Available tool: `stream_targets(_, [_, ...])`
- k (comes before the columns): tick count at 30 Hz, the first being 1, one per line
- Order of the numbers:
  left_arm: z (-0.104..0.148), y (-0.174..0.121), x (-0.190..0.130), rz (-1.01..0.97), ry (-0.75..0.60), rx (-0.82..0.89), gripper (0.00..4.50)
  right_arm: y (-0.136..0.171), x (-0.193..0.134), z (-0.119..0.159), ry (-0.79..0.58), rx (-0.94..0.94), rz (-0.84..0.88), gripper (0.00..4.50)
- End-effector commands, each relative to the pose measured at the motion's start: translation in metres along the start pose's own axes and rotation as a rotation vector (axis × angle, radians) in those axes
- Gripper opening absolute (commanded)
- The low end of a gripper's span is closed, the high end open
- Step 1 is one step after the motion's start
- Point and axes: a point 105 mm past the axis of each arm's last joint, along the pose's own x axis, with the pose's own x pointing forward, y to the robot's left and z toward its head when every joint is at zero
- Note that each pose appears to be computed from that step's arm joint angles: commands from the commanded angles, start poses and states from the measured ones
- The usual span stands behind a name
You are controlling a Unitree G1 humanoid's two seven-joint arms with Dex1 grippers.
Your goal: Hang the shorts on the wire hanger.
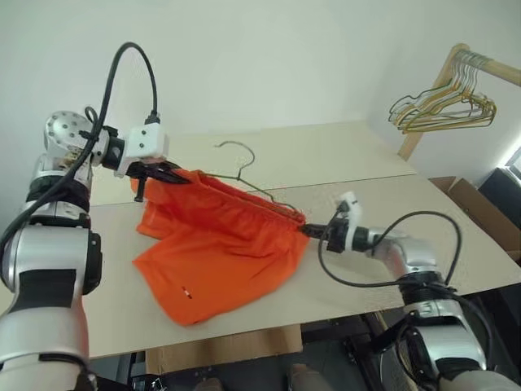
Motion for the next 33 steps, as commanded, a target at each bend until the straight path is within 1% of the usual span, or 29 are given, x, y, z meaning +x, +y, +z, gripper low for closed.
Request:
stream_targets(1, [0.001, 0.009, -0.019, 0.075, 0.041, 0.044, 0.0, -0.015, -0.018, 0.0, 0.0, 0.011, -0.066, 0.01])
stream_targets(7, [-0.01, 0.01, -0.013, 0.105, 0.122, 0.062, 0.0, -0.013, -0.02, 0.0, 0.007, -0.052, -0.07, 0.01])
stream_targets(11, [-0.023, 0.003, -0.009, 0.063, 0.22, 0.11, 0.0, -0.005, -0.026, 0.016, -0.012, -0.142, -0.059, 0.01])
stream_targets(16, [-0.019, 0.003, 0.008, 0.092, 0.152, 0.099, 0.0, 0.024, -0.033, 0.055, 0.029, -0.43, 0.0, 0.01])
stream_targets(19, [-0.014, 0.01, 0.018, 0.169, 0.096, 0.082, 0.0, 0.042, -0.032, 0.072, 0.078, -0.58, 0.035, 0.01])
stream_targets(22, [-0.006, 0.017, 0.024, 0.245, 0.002, 0.046, 0.0, 0.048, -0.027, 0.088, 0.091, -0.708, 0.008, 0.01])
stream_targets(24, [-0.004, 0.016, 0.026, 0.249, -0.03, 0.029, 0.0, 0.052, -0.024, 0.098, 0.075, -0.779, -0.001, 0.01])
stream_targets(29, [-0.007, 0.009, 0.033, 0.254, -0.089, -0.019, 0.0, 0.052, -0.018, 0.105, 0.105, -0.955, -0.051, 0.01])
stream_targets(31, [-0.011, 0.003, 0.035, 0.233, -0.074, -0.017, 0.0, 0.049, -0.015, 0.108, 0.091, -0.976, -0.076, 0.01])
stream_targets(33, [-0.02, -0.003, 0.038, 0.225, -0.027, -0.001, 0.0, 0.055, -0.016, 0.113, 0.062, -0.967, -0.048, 0.01])
